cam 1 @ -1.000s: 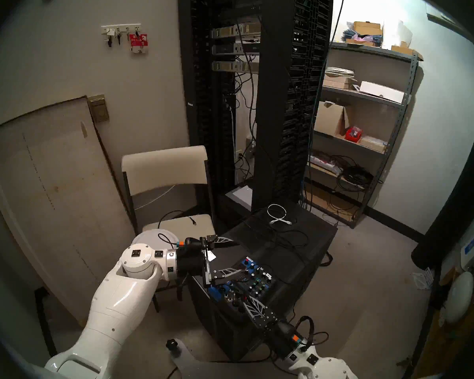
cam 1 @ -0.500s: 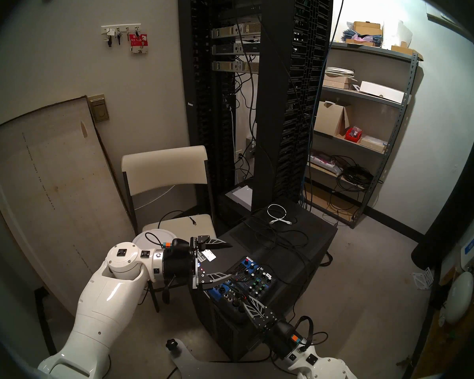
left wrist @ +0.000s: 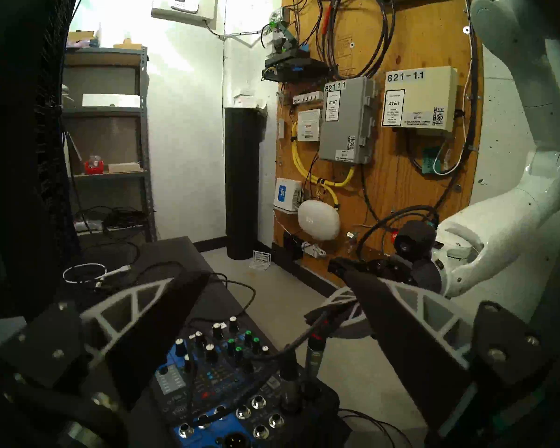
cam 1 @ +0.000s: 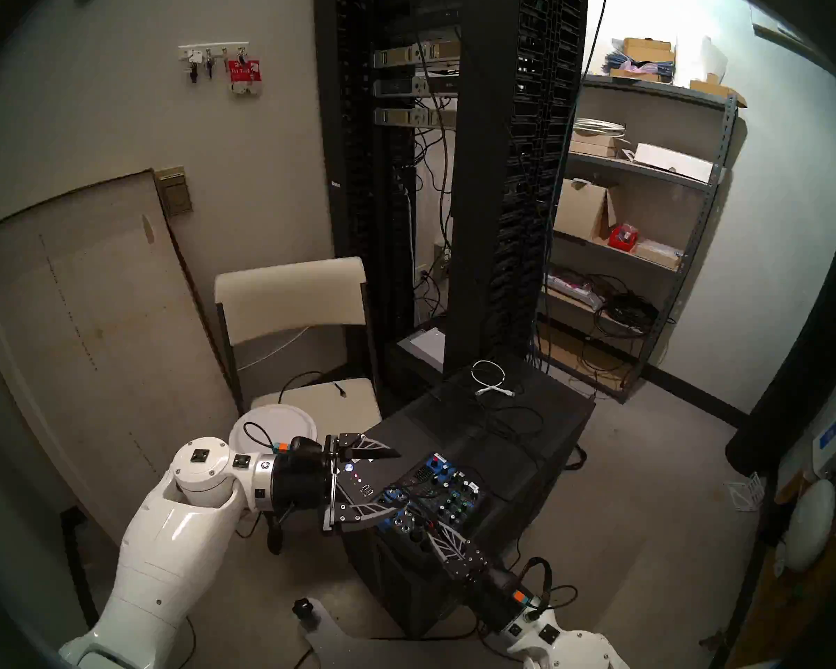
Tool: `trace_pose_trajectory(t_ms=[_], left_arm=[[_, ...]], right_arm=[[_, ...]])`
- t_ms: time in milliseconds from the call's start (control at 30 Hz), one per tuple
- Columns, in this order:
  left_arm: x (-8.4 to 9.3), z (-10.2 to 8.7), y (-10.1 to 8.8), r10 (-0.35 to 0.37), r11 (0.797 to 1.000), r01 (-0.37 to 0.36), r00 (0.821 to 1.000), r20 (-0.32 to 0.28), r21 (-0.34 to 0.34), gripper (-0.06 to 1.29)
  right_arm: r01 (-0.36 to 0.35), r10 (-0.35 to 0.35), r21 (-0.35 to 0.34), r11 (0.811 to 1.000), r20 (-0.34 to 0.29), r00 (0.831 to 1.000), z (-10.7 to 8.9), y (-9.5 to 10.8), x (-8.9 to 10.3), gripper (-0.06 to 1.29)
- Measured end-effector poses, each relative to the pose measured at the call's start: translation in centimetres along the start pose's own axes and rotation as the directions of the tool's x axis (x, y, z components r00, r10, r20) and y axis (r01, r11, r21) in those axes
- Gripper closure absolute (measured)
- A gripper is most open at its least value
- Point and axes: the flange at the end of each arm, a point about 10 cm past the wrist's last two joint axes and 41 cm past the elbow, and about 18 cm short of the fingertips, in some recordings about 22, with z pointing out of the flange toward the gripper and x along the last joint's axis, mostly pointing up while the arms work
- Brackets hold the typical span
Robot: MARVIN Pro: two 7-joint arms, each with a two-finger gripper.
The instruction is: Insert aux cable
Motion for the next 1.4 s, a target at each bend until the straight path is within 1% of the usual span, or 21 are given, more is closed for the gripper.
trace_pose_trajectory(t_ms=[133,233,433,667,867,1233,1400], left_arm=[[-1.2,0.1,0.2,-0.012,1.0,0.013,1.0,0.024,-0.008,0.04],[-1.8,0.4,0.2,-0.016,1.0,0.017,0.999,0.038,-0.017,0.04],[-2.5,0.9,0.0,-0.009,1.0,0.01,0.998,0.058,-0.023,0.04],[-2.7,1.4,-0.6,0.01,1.0,-0.009,0.998,0.069,-0.004,0.04],[-2.4,2.0,-0.9,0.026,1.0,-0.026,0.998,0.064,0.001,0.05],[-2.5,2.6,-0.9,0.029,1.0,-0.029,0.998,0.059,0.0,0.07],[-2.7,2.9,-0.8,0.029,1.0,-0.029,0.998,0.062,-0.005,0.12]], right_arm=[[0.0,0.0,0.0,1.0,0.0,1.0,0.0,0.0,0.0,1.25],[0.0,0.0,0.0,1.0,0.0,1.0,0.0,0.0,0.0,1.25],[0.0,0.0,-0.001,1.0,0.0,1.0,0.0,0.0,0.0,1.25],[0.0,0.0,-0.002,1.0,0.0,1.0,0.0,0.0,0.0,1.25],[-0.001,0.001,-0.003,1.0,0.0,1.0,0.0,0.0,0.0,1.25],[-0.001,0.001,-0.004,1.0,0.0,1.0,0.0,0.0,0.0,1.25],[-0.002,0.002,-0.004,1.0,0.001,1.0,-0.1,0.0,0.0,1.25]])
